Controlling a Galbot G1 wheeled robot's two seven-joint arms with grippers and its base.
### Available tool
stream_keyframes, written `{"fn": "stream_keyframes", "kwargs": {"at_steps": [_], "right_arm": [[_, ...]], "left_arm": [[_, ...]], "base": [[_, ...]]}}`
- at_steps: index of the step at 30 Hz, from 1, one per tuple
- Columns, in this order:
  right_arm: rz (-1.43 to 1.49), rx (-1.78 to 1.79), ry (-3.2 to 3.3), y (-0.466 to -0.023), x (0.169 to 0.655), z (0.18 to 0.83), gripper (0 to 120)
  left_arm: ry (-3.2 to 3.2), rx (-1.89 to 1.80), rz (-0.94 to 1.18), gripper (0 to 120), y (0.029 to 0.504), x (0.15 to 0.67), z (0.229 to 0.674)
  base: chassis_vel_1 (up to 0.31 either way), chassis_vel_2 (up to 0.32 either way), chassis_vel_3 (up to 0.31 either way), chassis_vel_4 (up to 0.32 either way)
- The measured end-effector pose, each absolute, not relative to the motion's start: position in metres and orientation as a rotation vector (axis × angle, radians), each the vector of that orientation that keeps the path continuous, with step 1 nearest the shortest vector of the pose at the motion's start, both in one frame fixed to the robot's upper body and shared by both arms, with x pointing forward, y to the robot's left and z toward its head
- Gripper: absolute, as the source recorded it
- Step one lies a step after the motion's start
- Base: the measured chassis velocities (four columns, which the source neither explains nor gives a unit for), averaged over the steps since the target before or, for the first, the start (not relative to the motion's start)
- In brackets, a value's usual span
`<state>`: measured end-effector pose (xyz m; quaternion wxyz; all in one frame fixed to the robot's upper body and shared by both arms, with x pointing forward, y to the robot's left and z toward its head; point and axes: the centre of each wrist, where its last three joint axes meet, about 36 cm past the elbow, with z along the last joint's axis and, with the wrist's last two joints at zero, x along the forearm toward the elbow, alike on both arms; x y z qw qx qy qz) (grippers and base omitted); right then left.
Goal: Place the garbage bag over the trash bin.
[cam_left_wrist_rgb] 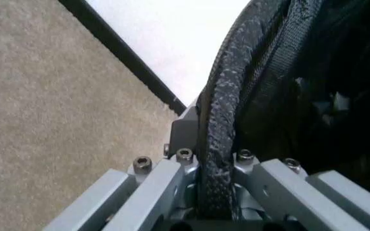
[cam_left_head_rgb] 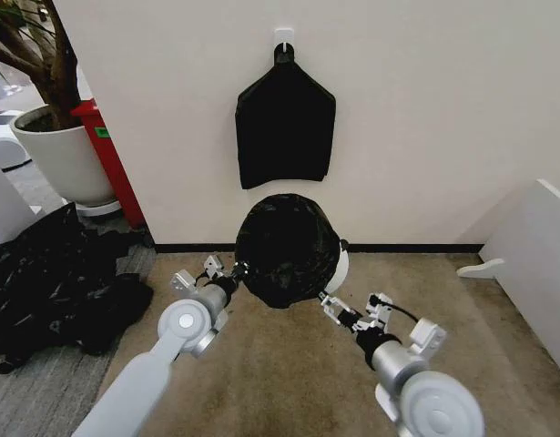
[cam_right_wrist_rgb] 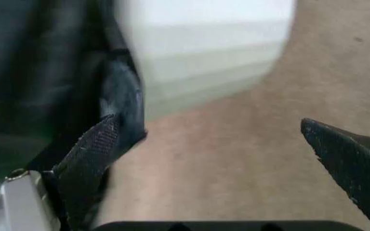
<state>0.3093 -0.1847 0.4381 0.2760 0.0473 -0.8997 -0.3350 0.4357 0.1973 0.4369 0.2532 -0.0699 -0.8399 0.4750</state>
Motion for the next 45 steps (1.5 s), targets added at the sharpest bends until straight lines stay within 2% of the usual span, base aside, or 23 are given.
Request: {"fn": "stream_keyframes", "kwargs": {"at_steps": [9, 12, 20, 25, 31, 35, 41, 43, 45], "right_arm": [[-0.782, -0.035, -2.463, -0.229, 0.332, 0.374, 100], [-0.76, -0.049, -2.492, -0.232, 0.33, 0.372, 100], [-0.769, 0.05, -2.537, -0.218, 0.285, 0.408, 100], [-0.785, 0.116, -2.639, -0.214, 0.253, 0.468, 100], [-0.678, 0.146, -2.807, -0.211, 0.255, 0.531, 100], [-0.619, 0.208, -2.837, -0.198, 0.265, 0.544, 100], [-0.556, 0.519, -2.794, -0.17, 0.288, 0.548, 99], [-0.555, 0.553, -2.785, -0.166, 0.291, 0.547, 99], [-0.553, 0.607, -2.765, -0.155, 0.303, 0.542, 92]], "left_arm": [[-2.26, -0.196, 1.301, 1, 0.194, 0.43, 0.449], [-2.254, -0.184, 1.296, 1, 0.192, 0.428, 0.451], [-2.263, -0.18, 1.271, 1, 0.188, 0.427, 0.453], [-2.493, -0.207, 1.072, 1, 0.186, 0.423, 0.44], [-2.728, -0.229, 0.89, 1, 0.181, 0.418, 0.427], [-2.869, -0.236, 0.76, 1, 0.176, 0.417, 0.413], [-3.089, -0.319, 0.464, 1, 0.157, 0.408, 0.378], [-3.105, -0.321, 0.436, 1, 0.155, 0.408, 0.374], [-3.145, -0.316, 0.374, 1, 0.153, 0.409, 0.367]], "base": [[0.0, 0.0, 0.0, 0.0], [0.0, 0.0, 0.0, 0.0], [0.0, 0.0, 0.0, 0.0], [0.0, 0.0, 0.0, 0.0], [0.0, 0.0, 0.0, 0.0], [0.0, 0.0, 0.0, 0.0], [0.0, 0.0, 0.0, 0.0], [0.0, 0.0, 0.0, 0.0], [0.0, 0.0, 0.0, 0.0]]}}
